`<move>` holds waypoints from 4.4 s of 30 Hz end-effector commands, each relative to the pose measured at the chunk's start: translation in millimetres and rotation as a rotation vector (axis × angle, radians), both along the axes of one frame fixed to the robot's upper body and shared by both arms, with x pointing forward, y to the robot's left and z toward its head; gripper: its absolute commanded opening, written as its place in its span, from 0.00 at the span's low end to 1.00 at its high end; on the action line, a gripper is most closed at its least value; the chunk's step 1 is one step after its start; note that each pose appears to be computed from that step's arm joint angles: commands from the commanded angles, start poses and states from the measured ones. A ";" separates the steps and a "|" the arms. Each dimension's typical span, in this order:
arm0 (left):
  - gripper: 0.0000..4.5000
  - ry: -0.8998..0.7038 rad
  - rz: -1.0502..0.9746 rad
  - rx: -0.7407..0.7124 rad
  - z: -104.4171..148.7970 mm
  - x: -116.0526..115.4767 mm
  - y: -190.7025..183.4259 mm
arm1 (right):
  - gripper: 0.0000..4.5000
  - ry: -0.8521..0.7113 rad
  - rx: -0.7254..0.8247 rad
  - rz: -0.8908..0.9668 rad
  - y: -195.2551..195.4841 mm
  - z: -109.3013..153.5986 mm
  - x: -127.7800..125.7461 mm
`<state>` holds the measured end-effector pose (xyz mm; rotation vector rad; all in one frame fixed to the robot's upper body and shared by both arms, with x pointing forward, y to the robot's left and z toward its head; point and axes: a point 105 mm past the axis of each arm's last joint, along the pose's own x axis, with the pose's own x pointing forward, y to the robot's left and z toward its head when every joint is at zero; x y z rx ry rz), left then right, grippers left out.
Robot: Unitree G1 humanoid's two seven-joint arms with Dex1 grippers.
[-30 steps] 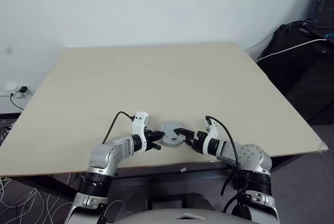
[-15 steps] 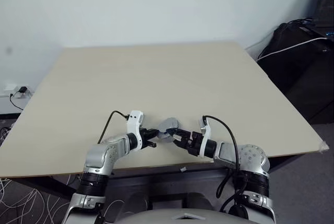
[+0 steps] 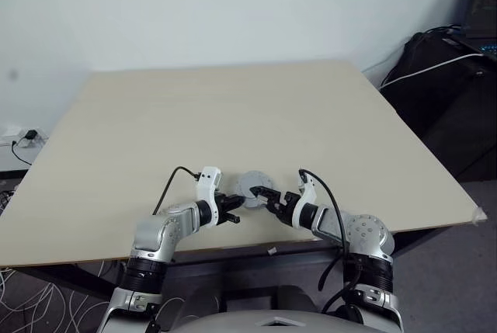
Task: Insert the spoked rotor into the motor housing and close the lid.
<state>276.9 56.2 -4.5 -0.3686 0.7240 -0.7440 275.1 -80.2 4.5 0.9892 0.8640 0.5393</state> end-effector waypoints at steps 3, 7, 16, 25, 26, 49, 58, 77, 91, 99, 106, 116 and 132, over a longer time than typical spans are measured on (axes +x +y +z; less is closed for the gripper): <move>0.00 0.022 -0.041 -0.014 -2.8 -6.2 -10.7 | 0.66 -0.106 0.058 0.027 8.5 25.4 5.9; 0.00 0.022 -0.040 -0.014 -3.1 -6.1 -10.3 | 0.40 -0.110 0.057 0.030 8.1 26.0 5.4; 0.00 0.021 -0.039 -0.014 -3.2 -6.3 -10.2 | 0.28 -0.111 0.056 0.023 6.0 26.0 3.8; 0.00 0.013 -0.032 -0.028 -0.6 -5.4 -11.4 | 0.28 -0.100 0.052 0.006 4.4 23.2 3.6; 0.00 0.007 -0.025 -0.035 1.2 -4.6 -11.2 | 0.28 -0.097 0.050 0.001 4.0 22.4 3.4; 0.00 -0.037 0.437 -0.745 74.8 -19.0 30.5 | 0.28 -0.133 0.138 -0.107 -4.8 35.9 11.4; 0.56 0.150 0.632 -0.897 39.5 -47.7 51.6 | 0.28 -0.232 0.287 -0.070 13.6 79.4 13.7; 0.99 0.108 0.545 -1.106 61.6 -47.8 38.2 | 0.28 -0.205 0.376 0.140 50.0 99.0 -14.0; 0.99 0.047 0.498 -1.142 72.6 -44.3 34.1 | 0.28 -0.097 0.365 0.213 54.9 82.7 -31.5; 0.99 0.042 0.527 -1.159 72.7 -42.3 35.3 | 0.28 -0.071 0.358 0.229 54.7 79.9 -34.5; 0.58 0.065 0.525 -1.170 72.2 -43.3 33.7 | 0.28 -0.064 0.349 0.220 54.4 79.5 -33.5; 0.49 0.085 0.526 -1.173 72.3 -43.1 32.1 | 0.28 -0.102 0.299 0.158 49.9 78.2 -25.1; 0.48 0.051 0.613 -1.182 69.2 -38.5 41.0 | 1.00 -0.096 0.211 0.069 36.8 63.4 -15.5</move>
